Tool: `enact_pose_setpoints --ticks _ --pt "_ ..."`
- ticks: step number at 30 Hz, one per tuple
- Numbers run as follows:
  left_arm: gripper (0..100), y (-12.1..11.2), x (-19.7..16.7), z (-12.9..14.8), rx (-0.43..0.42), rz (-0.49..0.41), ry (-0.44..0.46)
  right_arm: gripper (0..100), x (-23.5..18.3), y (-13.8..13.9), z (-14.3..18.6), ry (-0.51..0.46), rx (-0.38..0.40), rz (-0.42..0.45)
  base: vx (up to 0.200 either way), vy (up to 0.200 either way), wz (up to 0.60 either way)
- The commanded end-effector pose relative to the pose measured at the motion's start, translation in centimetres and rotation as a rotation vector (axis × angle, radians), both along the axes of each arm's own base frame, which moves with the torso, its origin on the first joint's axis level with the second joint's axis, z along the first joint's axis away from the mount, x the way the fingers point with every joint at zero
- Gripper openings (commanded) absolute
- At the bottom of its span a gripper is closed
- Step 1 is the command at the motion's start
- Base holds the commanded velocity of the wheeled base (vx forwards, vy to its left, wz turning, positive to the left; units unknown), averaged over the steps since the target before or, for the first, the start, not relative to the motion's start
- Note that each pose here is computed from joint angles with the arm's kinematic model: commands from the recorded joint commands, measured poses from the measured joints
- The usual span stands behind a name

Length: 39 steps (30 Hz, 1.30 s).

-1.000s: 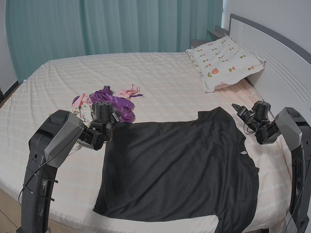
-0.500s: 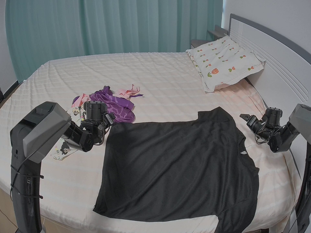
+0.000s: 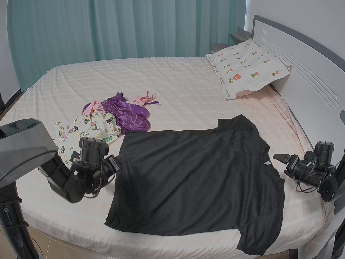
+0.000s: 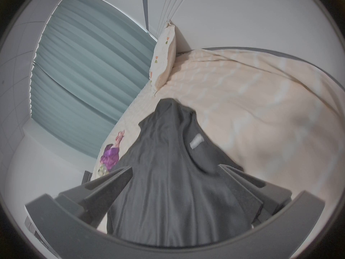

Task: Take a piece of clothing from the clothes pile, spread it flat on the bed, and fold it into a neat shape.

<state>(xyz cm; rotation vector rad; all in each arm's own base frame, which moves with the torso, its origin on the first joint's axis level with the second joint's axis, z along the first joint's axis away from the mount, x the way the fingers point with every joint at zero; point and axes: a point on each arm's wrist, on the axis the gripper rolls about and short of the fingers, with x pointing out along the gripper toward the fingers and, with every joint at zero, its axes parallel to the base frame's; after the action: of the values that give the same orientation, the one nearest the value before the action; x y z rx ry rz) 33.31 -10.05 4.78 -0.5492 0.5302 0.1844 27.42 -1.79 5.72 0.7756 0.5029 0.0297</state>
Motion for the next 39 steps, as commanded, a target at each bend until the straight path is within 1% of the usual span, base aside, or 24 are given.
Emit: enact_pose_setpoints --ticks 1,3,5,9,12,15,18,22,26,29,30,37,39 --pt "100 -1.1 -7.2 -1.3 -0.08 -0.102 0.075 100 -6.3 0.8 0.1 0.035 0.03 0.066 -0.2 0.0 0.0" --pt "100 -1.4 -8.4 -1.6 -0.118 -0.116 0.075 100 -6.5 0.9 -0.5 0.067 0.042 0.079 -0.2 0.0 0.0" --pt "100 -1.3 -8.9 -1.9 -0.131 -0.111 0.079 100 -6.7 0.9 -0.9 0.088 0.053 0.092 -0.2 0.0 0.0" --pt "100 -0.9 -9.8 -2.9 -0.13 -0.092 0.129 100 -7.1 0.9 -1.0 0.1 0.055 0.095 0.0 0.0 0.0" --pt "100 -0.7 -10.3 -3.7 -0.108 -0.083 0.166 100 -7.5 0.9 -1.3 0.118 0.059 0.097 0.0 0.0 0.0" --pt "100 -0.8 -10.0 -4.0 -0.114 -0.076 0.164 100 -7.6 0.9 -1.6 0.137 0.062 0.098 0.0 0.0 0.0" --pt "100 -0.9 -9.7 -5.1 -0.106 -0.073 0.174 100 -7.7 1.0 -1.7 0.144 0.062 0.103 0.0 0.0 0.0" --pt "100 -1.1 -9.0 -6.2 -0.109 -0.057 0.134 100 -7.8 1.1 -1.8 0.149 0.063 0.109 0.0 0.0 0.0" --pt "100 -1.3 -8.5 -6.5 -0.131 -0.06 0.083 100 -7.7 1.2 -1.8 0.148 0.063 0.112 0.0 0.0 0.0" --pt "100 -1.2 -8.8 -6.4 -0.132 -0.061 0.082 100 -7.7 1.2 -1.8 0.152 0.064 0.113 0.0 0.0 0.0" --pt "0 -1.1 -9.0 -6.4 -0.129 -0.059 0.088 100 -7.7 1.2 -1.9 0.155 0.064 0.113 0.0 0.0 0.0" --pt "0 -0.8 -9.9 -5.1 -0.134 -0.068 0.068 100 -7.6 1.1 -2.4 0.178 0.042 0.113 0.0 0.0 0.0" --pt "0 -0.5 -10.4 -4.5 -0.136 -0.066 0.06 100 -7.8 1.1 -3.3 0.216 0.011 0.132 0.0 0.0 0.0"
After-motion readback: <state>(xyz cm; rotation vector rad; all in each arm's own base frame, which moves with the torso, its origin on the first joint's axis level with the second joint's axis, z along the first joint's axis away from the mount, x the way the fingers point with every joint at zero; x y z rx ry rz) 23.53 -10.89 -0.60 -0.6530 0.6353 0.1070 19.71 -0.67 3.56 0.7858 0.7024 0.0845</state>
